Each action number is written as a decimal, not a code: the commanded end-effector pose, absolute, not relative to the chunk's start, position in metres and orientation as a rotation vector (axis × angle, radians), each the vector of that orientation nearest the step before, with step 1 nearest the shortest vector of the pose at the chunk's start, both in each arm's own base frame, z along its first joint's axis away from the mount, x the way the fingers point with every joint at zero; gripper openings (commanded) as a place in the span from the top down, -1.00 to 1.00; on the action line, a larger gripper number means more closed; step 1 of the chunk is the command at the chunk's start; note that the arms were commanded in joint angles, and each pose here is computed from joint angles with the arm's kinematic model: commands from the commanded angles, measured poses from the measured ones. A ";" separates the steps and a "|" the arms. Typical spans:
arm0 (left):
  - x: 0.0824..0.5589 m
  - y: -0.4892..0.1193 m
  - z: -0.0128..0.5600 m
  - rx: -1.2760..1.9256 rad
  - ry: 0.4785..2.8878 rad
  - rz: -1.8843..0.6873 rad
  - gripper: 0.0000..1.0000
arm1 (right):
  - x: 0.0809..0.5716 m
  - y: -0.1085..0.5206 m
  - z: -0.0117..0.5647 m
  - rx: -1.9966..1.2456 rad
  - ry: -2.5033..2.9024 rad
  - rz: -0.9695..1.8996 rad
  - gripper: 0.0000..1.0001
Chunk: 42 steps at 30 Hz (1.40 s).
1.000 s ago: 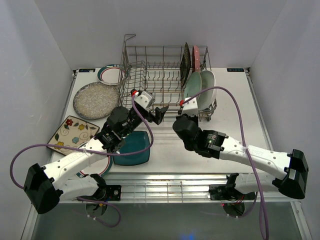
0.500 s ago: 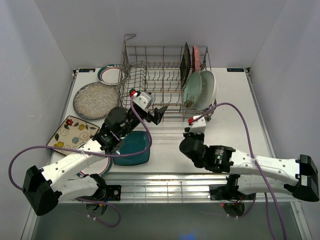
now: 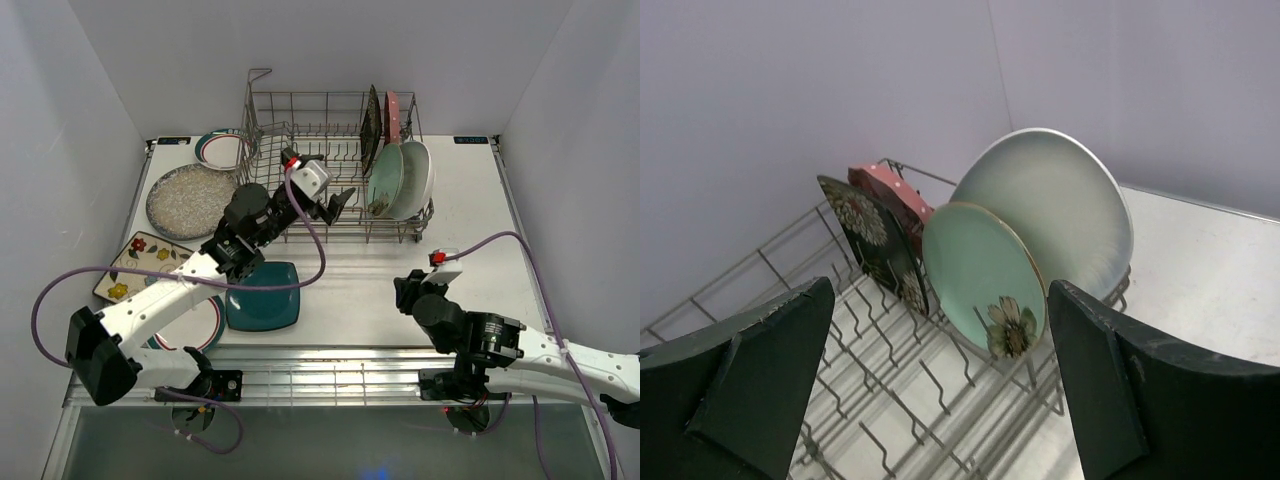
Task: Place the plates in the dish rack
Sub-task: Insert the plate into the dish rack.
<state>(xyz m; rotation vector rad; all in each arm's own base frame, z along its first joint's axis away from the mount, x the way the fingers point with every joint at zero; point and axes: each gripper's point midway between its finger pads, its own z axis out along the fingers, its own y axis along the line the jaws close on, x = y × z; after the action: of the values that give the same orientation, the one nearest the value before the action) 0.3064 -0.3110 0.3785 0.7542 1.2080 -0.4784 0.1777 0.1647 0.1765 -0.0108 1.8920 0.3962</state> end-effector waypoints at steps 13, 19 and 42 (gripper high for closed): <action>0.293 -0.312 0.381 0.903 1.131 -0.521 -0.96 | 0.177 0.181 0.167 -0.055 1.921 0.399 0.39; 0.234 -0.283 0.323 1.022 1.163 -0.594 -0.96 | 0.177 0.201 0.167 -0.091 1.917 0.463 0.37; 0.180 -0.231 0.178 1.356 1.367 -0.444 -0.96 | 0.152 0.265 0.123 -0.049 1.930 0.952 -0.06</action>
<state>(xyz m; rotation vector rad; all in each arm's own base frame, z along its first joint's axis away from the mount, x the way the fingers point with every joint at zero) 0.1836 -0.2403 0.1879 1.2978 1.3712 -0.4955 0.1529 0.2469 0.1065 -0.1730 1.9908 0.7487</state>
